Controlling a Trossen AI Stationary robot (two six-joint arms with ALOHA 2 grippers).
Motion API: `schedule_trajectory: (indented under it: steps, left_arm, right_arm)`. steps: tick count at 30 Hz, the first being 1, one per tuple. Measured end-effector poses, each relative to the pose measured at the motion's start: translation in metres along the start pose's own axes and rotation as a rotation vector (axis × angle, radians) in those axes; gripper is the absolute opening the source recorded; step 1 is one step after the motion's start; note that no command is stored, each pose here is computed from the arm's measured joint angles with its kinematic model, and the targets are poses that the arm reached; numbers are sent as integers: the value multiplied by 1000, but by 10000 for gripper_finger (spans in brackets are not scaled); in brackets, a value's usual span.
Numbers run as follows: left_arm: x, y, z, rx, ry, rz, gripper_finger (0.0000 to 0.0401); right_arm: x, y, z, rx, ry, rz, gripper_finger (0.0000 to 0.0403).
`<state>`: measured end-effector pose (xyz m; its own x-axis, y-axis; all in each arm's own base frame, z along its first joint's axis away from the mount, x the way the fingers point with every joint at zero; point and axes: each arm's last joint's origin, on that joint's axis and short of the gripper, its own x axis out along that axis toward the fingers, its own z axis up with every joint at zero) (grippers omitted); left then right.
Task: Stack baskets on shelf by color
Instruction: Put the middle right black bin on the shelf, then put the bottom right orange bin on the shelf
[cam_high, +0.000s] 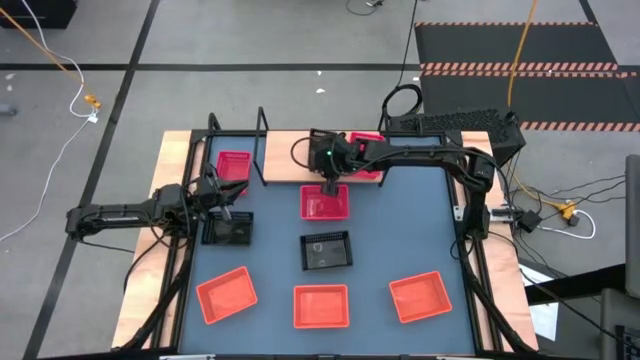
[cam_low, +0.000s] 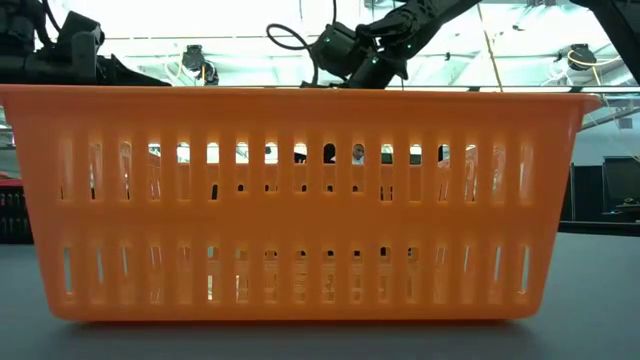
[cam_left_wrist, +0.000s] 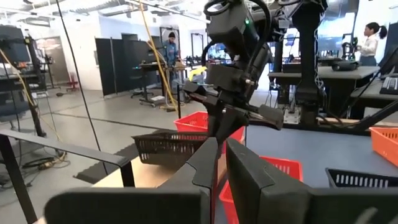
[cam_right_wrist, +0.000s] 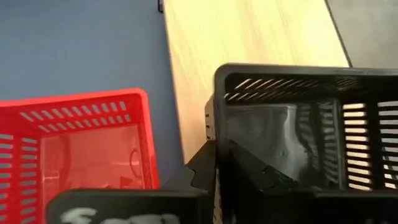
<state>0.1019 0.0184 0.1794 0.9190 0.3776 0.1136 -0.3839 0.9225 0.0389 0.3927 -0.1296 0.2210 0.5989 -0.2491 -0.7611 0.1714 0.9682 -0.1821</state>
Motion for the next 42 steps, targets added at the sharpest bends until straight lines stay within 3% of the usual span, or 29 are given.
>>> schedule_trajectory:
  steps: [10, 17, 21, 28, 32, 39, 42]
  left_arm:
    - [0, 0, -1, -6, 7, 0, 37]
    - [0, 0, -2, -12, 22, -1, 37]
    - [0, 0, -2, -11, 21, -1, 37]
    - [0, 0, -1, -8, 15, 0, 37]
    - [0, 0, -1, -3, 8, -2, 37]
    - [0, 0, 3, 44, -28, 0, 37]
    - [0, 0, 5, 78, -55, 4, 37]
  right_arm:
    - [11, -1, -13, 38, -46, -18, 87]
    - [13, 0, -14, 32, -55, -19, 96]
    - [-9, -4, -5, 33, -109, -32, 96]
    - [-81, 2, 2, 46, -124, -11, 96]
    - [-116, 23, -6, 22, -75, 55, 96]
    - [-137, 80, -48, 15, -10, 253, 96]
    - [-142, 105, -74, 44, 59, 396, 96]
